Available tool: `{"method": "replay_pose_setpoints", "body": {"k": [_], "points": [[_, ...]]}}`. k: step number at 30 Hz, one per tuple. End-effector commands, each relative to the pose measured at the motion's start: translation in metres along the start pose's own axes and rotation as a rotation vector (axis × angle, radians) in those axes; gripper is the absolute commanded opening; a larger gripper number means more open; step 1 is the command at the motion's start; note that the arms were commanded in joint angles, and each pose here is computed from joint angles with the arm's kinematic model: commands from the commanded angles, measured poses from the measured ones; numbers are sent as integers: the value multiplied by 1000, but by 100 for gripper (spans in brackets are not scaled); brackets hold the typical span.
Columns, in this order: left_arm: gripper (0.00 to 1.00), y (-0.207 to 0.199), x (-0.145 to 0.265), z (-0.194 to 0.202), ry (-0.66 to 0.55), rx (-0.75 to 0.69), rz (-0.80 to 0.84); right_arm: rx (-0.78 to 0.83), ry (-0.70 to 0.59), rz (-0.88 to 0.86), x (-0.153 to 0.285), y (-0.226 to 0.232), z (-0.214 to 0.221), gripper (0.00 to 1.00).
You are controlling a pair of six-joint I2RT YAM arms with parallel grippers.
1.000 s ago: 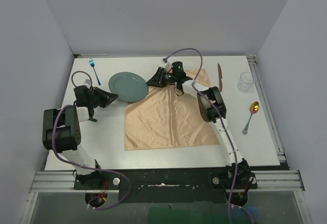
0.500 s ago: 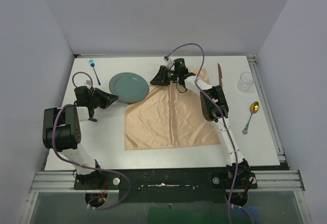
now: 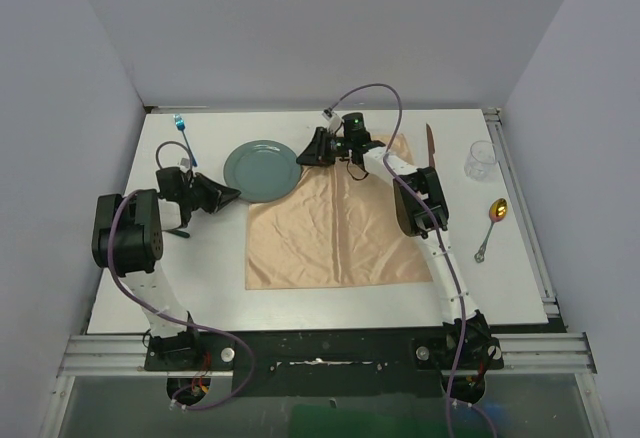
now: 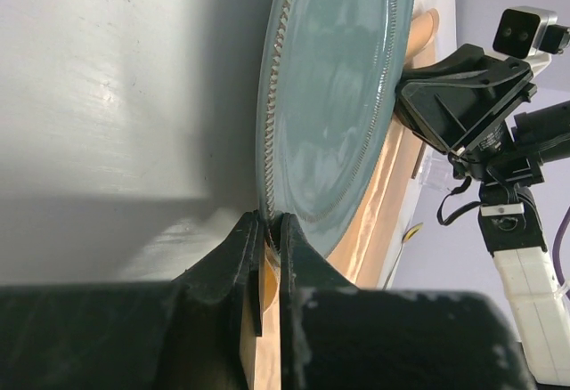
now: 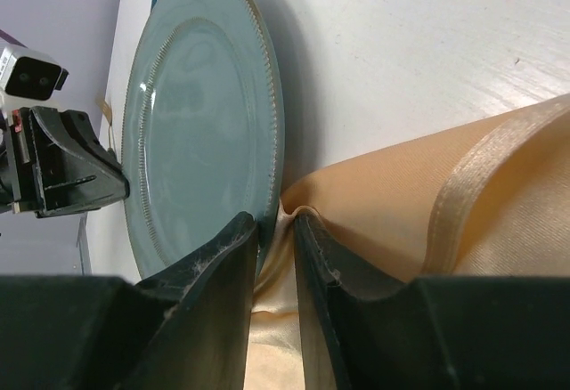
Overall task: Set the dinner table for one person
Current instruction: Pick up the plate at the center of the board.
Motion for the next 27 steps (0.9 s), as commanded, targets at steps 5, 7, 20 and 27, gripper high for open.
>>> {"method": "replay_pose_setpoints", "body": {"k": [5,7,20,27], "points": [[0,-3,-10,-3,21,-105,13,26,-24,3,7,7,-15,25],[0,-2,-11,-3,22,-105,9,20,-18,1,7,6,-13,25],[0,3,3,-18,-51,-96,-35,15,-70,14,28,6,-29,24],[0,9,7,-23,-70,-86,-54,18,-158,-49,34,17,-53,23]]}}
Point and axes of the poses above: each gripper's point midway between its finger pads, its own x axis back along the fingers, its own y axis along the line the jaws close on, z = x × y, the point moved 4 cm from there along x, back along the fingers, and after that the axes turned 11 degrees about x, right-handed, at the moved point
